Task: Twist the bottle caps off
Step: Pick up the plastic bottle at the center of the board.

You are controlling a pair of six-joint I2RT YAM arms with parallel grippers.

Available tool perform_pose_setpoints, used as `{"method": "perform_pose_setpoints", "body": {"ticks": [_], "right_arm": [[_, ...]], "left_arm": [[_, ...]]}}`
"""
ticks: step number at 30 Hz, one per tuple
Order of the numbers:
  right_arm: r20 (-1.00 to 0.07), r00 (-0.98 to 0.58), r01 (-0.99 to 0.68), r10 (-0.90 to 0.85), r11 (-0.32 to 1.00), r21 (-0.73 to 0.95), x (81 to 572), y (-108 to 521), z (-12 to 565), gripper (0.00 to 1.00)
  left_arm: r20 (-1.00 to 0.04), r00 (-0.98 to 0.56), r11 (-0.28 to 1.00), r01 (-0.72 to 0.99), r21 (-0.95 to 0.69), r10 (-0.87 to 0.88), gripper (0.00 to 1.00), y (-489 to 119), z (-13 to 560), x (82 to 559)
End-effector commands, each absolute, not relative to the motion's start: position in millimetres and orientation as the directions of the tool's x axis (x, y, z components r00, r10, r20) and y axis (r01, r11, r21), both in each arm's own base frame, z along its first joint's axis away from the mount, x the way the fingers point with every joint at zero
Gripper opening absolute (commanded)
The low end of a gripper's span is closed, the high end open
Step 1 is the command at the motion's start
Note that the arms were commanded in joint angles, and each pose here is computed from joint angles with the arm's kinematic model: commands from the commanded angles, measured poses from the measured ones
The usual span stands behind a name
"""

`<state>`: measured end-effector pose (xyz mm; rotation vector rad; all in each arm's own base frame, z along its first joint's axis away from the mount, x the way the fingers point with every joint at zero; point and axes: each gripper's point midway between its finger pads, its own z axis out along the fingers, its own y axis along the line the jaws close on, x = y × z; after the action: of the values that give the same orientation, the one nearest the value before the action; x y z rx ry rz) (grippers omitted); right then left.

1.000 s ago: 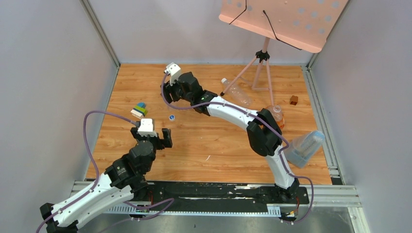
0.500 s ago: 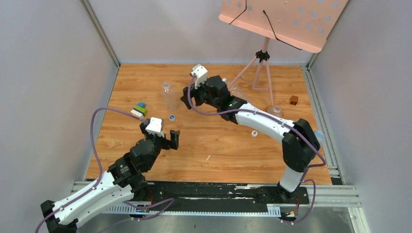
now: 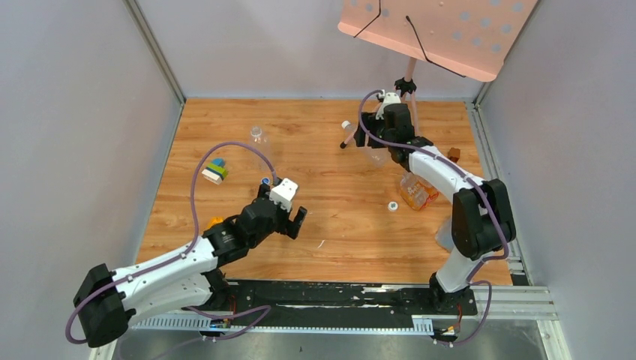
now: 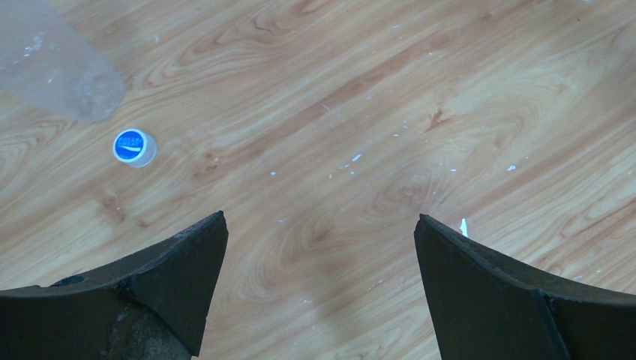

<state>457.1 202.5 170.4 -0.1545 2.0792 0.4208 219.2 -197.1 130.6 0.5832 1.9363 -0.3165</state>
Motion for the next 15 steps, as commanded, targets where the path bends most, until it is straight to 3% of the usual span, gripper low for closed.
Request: {"method": "perform_pose_setpoints", "body": {"ticks": [1,15], "right_arm": [[-0.833,-0.550,-0.234,0.063,0.946,0.226,469.6,183.1,154.7,0.73],[-0.790,-0.611,-0.247,-0.043,0.959,0.138,509.3,151.0,98.0,0.73]], "left_arm": [[-0.911,-0.339,0.823,0.568,0.002,0.235,1.00,-223.5,150.9,228.3],[-0.902,-0.369,0.816,0.578,-0.035,0.222,1.00,-228.1,150.1,223.8]]}}
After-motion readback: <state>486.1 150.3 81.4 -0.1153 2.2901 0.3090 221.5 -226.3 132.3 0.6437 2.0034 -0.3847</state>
